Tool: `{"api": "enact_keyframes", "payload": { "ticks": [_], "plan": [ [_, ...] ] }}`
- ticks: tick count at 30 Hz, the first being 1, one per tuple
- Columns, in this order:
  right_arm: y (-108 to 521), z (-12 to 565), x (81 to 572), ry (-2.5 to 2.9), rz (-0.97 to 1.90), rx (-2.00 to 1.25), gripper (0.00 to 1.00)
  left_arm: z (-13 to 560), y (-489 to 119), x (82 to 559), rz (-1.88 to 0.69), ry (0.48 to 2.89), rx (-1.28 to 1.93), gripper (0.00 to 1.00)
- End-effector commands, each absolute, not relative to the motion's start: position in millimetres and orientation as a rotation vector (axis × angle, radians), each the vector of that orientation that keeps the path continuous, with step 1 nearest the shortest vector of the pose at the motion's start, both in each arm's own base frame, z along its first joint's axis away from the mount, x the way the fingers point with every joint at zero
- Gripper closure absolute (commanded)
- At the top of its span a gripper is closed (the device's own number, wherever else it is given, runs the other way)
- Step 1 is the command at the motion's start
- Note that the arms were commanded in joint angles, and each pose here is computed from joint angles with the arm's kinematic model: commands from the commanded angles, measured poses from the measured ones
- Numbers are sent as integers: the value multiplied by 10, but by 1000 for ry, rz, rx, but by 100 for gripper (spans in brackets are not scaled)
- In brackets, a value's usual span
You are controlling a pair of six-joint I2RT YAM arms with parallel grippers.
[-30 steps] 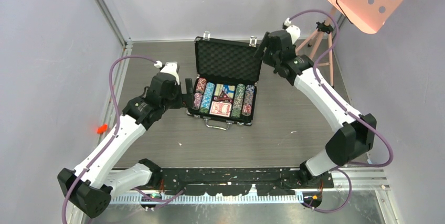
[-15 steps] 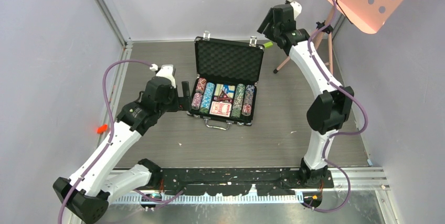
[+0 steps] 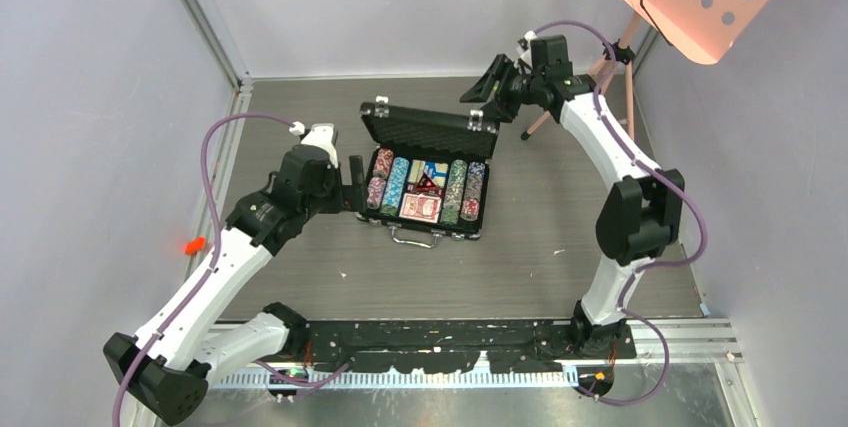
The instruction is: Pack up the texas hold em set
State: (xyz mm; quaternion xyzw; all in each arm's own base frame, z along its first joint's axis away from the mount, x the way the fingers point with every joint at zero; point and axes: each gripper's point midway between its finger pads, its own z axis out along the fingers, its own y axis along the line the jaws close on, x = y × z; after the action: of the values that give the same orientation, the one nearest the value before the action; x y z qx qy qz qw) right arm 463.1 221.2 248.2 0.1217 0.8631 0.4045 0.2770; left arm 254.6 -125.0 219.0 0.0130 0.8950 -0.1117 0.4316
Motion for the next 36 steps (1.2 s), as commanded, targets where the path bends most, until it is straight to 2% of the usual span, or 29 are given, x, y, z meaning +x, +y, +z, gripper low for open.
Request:
{"api": "enact_keyframes", "payload": {
  "ticks": [1, 4, 8, 11, 15, 19, 26, 30, 36],
  "plan": [
    [2341, 3086, 4033, 2210, 1294, 180, 40, 2326, -1314, 2607, -321, 2197, 27, 4],
    [2266, 3113, 3803, 2201, 1279, 171, 39, 2349, -1355, 2605, -342, 2199, 45, 4],
    [2120, 2835, 3586, 2257, 1151, 188, 41, 2342, -1511, 2535, -430, 2210, 156, 4],
    [2039, 2565, 3478, 2315, 890, 97, 46, 2247, -1598, 2511, -479, 2220, 194, 4],
    [2172, 2164, 3332, 2402, 619, -38, 46, 2038, -1609, 2522, -467, 2259, 196, 4],
    [2375, 1750, 3274, 2472, 580, -53, 51, 1807, -1579, 2544, -429, 2307, 163, 1],
    [2662, 1136, 3168, 2581, 506, -117, 56, 1550, -1549, 2571, -402, 2343, 96, 1],
    [2677, 855, 3070, 2643, 450, -133, 61, 1471, -1575, 2578, -402, 2366, 109, 8],
    [2474, 489, 2923, 2700, 276, -137, 62, 1544, -1574, 2661, -375, 2338, 149, 11]
  ]
}}
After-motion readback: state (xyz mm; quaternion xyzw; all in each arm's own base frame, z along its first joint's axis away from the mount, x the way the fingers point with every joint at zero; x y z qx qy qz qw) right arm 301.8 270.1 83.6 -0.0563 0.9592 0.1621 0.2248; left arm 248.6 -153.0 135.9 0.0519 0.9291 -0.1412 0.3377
